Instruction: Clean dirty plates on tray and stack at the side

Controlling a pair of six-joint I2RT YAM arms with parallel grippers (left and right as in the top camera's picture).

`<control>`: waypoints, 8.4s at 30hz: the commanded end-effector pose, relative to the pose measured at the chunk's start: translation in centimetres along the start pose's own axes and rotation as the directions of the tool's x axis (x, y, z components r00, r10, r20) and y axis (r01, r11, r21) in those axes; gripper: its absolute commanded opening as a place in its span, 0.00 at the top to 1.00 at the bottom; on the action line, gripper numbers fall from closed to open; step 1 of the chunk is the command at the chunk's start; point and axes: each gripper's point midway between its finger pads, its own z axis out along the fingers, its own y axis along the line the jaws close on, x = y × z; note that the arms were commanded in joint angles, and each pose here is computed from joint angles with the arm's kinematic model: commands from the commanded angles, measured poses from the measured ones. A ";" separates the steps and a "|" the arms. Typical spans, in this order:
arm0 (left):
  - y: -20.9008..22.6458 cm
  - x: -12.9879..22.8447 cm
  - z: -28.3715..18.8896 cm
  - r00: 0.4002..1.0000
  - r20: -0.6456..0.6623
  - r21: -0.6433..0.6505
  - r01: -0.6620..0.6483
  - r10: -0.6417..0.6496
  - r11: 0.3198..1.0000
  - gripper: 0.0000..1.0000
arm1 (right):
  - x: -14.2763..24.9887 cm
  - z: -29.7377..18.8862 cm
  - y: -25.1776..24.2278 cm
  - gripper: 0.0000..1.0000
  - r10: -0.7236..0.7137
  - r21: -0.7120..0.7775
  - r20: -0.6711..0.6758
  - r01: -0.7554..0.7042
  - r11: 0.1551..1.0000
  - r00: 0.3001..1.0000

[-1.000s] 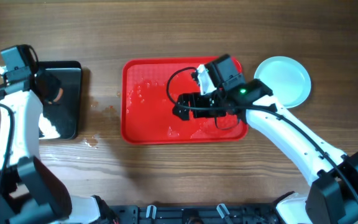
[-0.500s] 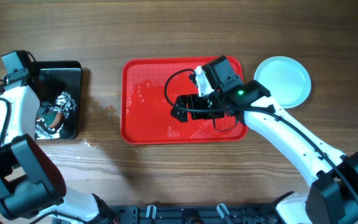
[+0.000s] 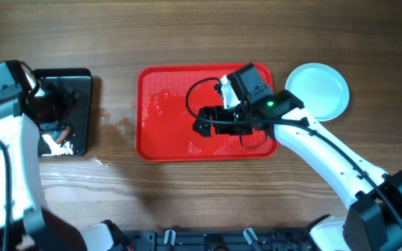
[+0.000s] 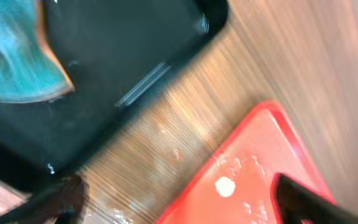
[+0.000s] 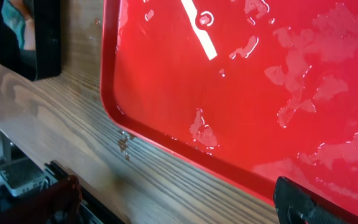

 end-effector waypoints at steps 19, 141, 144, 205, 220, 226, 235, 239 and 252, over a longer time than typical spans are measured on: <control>-1.6 3.0 -2.9 0.996 -0.088 0.101 0.020 -0.011 0.995 0.00 | 5.0 -8.2 1.5 0.00 -0.030 0.079 0.053 0.026 0.997 0.998; -1.6 3.0 -2.9 0.996 -0.088 0.101 0.020 -0.011 0.995 0.00 | 4.6 -18.6 -15.7 0.00 -0.275 0.291 0.947 -0.078 0.954 0.164; -1.6 3.0 -2.9 0.996 -0.088 0.101 0.020 -0.011 0.995 0.00 | 4.7 -18.5 -16.4 0.01 -0.338 0.359 0.923 -0.092 0.929 0.182; -1.4 2.9 -2.9 0.997 -0.082 0.091 0.008 0.000 0.996 0.00 | 4.9 -19.8 -18.3 0.00 -0.521 0.549 0.831 -0.147 0.823 0.194; 2.2 4.4 -4.0 0.999 0.005 -0.111 -0.040 0.040 0.993 0.00 | 4.9 -19.8 -18.3 0.00 -0.521 0.550 0.831 -0.147 0.822 0.194; 2.3 7.6 -2.0 0.983 0.092 -0.046 -0.155 0.159 0.987 0.00 | 4.9 -19.8 -18.3 0.00 -0.521 0.550 0.831 -0.146 0.822 0.194; 2.5 11.2 -1.6 0.920 0.261 0.083 -0.321 0.291 0.943 0.00 | 4.9 -19.8 -18.3 0.00 -0.521 0.550 0.831 -0.147 0.822 0.194; 3.8 12.5 -1.2 0.913 0.287 0.097 -0.329 0.290 0.939 0.00 | 4.9 -19.8 -18.3 0.00 -0.521 0.549 0.831 -0.146 0.823 0.194; 2.2 13.7 -2.1 0.833 0.455 0.215 -0.446 0.315 0.869 0.00 | 4.9 -19.8 -18.3 0.00 -0.521 0.550 0.831 -0.147 0.822 0.194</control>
